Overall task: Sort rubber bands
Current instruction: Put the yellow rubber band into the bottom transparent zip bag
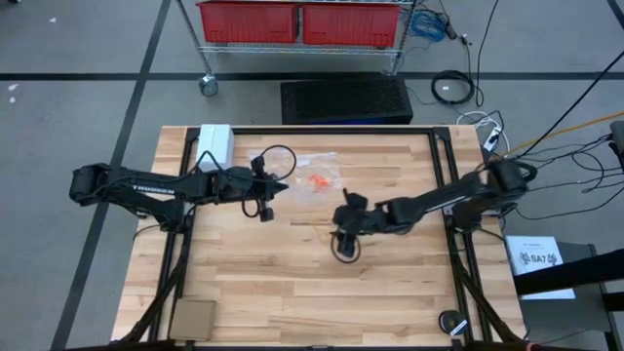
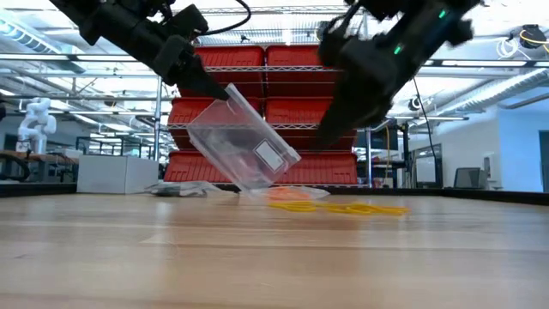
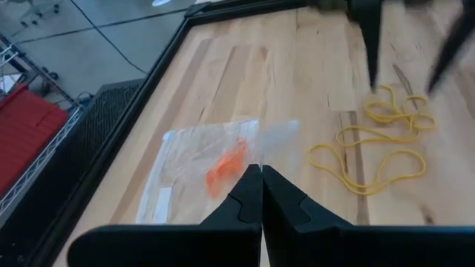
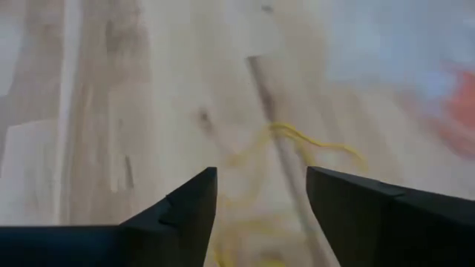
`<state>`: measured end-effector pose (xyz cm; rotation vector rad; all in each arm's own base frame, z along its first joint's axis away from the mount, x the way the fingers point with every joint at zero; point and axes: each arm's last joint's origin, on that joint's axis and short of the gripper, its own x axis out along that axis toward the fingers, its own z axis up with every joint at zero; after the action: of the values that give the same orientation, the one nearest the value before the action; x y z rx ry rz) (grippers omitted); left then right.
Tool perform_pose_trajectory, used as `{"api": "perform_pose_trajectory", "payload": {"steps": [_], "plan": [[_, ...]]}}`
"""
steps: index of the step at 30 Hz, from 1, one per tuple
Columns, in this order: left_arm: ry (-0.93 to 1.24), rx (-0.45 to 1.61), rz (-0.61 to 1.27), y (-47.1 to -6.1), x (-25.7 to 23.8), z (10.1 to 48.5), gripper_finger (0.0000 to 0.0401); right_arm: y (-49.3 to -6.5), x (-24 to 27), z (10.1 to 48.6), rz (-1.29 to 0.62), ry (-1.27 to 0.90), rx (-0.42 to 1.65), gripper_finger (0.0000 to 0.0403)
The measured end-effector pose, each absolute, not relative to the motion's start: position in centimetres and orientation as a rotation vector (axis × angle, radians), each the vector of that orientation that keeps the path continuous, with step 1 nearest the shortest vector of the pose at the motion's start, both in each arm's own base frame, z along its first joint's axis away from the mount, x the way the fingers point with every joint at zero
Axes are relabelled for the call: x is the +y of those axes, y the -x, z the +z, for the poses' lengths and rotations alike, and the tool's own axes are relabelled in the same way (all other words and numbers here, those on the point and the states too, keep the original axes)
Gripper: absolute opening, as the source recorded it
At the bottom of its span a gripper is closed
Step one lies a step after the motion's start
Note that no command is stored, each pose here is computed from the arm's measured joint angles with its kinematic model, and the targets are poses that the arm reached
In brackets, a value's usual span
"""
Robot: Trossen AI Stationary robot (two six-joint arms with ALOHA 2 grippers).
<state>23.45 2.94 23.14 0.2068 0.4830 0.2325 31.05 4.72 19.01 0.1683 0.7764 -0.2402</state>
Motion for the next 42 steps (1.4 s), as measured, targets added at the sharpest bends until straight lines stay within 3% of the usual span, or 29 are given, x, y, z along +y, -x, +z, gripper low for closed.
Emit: {"api": "perform_pose_trajectory", "payload": {"steps": [7,17,23,28,34,42], "plan": [[-0.210,0.489,0.238,-23.4,3.0,23.1,0.0000,-35.2,4.2,14.8,-0.190,-0.128,0.820,0.0237],[-0.212,0.510,0.242,-23.3,3.0,22.9,0.0000,-39.2,3.5,12.6,-0.283,0.109,1.039,0.0279],[-0.213,0.518,0.241,-23.3,3.0,22.9,0.0000,-39.8,1.4,12.8,-0.271,0.104,1.102,0.0281],[-0.212,0.521,0.240,-23.3,3.0,22.8,0.0000,-39.2,-1.0,12.5,-0.211,-0.043,1.186,0.0279],[-0.212,0.526,0.240,-23.3,3.0,22.8,0.0000,-38.8,-1.2,12.2,-0.111,-0.140,1.239,0.0234],[-0.210,0.525,0.240,-23.3,3.0,22.8,0.0000,-38.7,0.7,12.1,-0.083,-0.113,1.253,0.0089]]}}
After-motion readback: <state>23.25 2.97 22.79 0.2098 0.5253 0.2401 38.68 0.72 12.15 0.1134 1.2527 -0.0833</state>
